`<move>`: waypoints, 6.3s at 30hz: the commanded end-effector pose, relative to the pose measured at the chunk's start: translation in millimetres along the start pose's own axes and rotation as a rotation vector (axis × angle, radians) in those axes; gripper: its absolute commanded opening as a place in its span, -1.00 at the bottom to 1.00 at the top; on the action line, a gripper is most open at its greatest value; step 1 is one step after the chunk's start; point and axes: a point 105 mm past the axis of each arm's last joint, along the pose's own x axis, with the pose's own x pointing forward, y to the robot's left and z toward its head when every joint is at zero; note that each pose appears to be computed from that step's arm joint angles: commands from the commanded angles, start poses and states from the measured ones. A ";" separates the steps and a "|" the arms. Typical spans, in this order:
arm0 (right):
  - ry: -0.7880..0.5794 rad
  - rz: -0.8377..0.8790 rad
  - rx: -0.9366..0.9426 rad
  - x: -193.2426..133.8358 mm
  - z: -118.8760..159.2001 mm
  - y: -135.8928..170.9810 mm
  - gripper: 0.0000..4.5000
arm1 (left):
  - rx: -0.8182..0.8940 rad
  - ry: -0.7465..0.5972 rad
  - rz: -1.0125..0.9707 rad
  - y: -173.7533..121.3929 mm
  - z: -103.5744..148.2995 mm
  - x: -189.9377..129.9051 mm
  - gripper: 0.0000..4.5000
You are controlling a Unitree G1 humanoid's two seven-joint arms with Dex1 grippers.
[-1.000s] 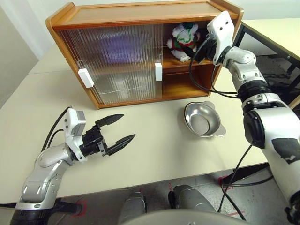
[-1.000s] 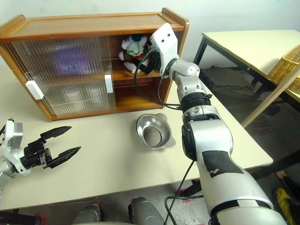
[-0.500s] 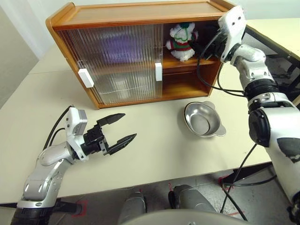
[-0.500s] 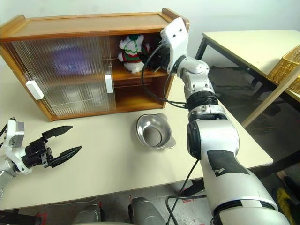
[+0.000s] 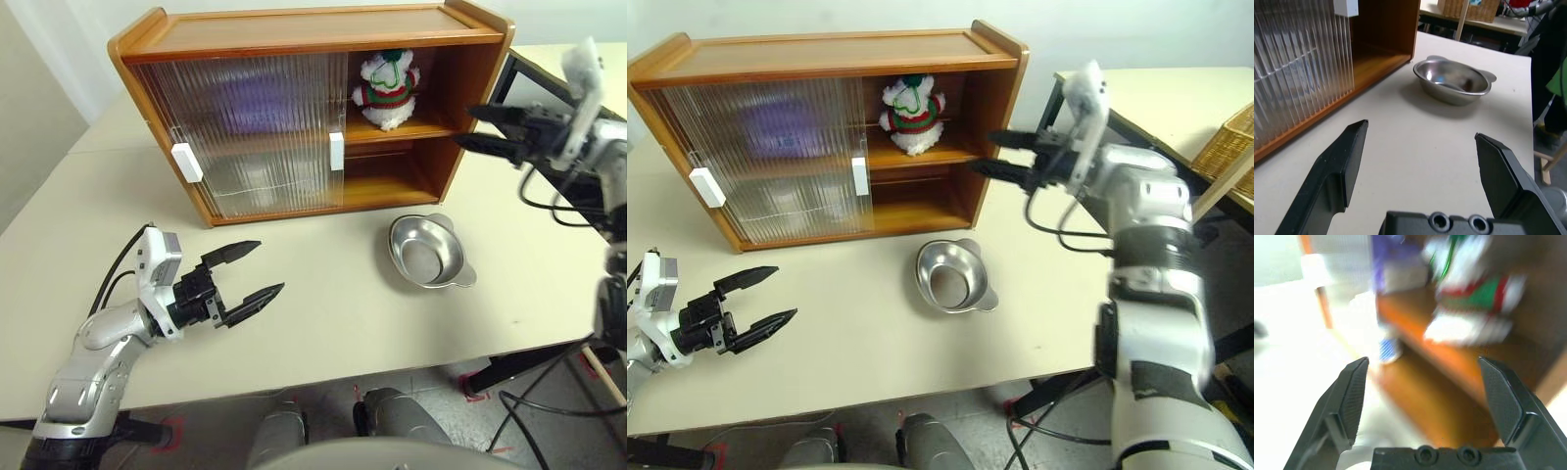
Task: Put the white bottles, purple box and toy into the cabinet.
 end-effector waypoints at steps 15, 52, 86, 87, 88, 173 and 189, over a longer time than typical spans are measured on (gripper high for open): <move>0.342 -0.166 0.545 -60.8 -145.6 32.7 0.98 | -0.009 0.012 -0.022 -3.7 -1.8 -0.5 1.00; 0.363 0.070 0.945 -39.8 -144.7 98.5 -0.80 | -0.002 0.019 -0.015 -1.5 -1.0 -3.0 1.00; -0.147 0.105 1.052 -16.2 -84.5 61.9 -0.99 | 0.006 0.004 -0.013 1.1 0.4 0.1 1.00; -0.165 0.096 1.056 -15.0 -83.4 59.2 -0.99 | 0.006 0.005 -0.013 1.0 0.3 0.1 1.00; -0.175 0.089 1.059 -14.2 -82.9 57.7 -0.99 | 0.007 0.005 -0.013 1.0 0.3 0.1 1.00; -0.205 -0.356 0.838 123.9 -128.1 8.2 -0.93 | 0.020 -0.010 -0.020 -2.9 3.4 2.4 1.00; -0.156 -0.292 0.772 106.8 -124.9 13.4 0.99 | 0.018 -0.004 -0.021 -2.0 2.6 2.2 1.00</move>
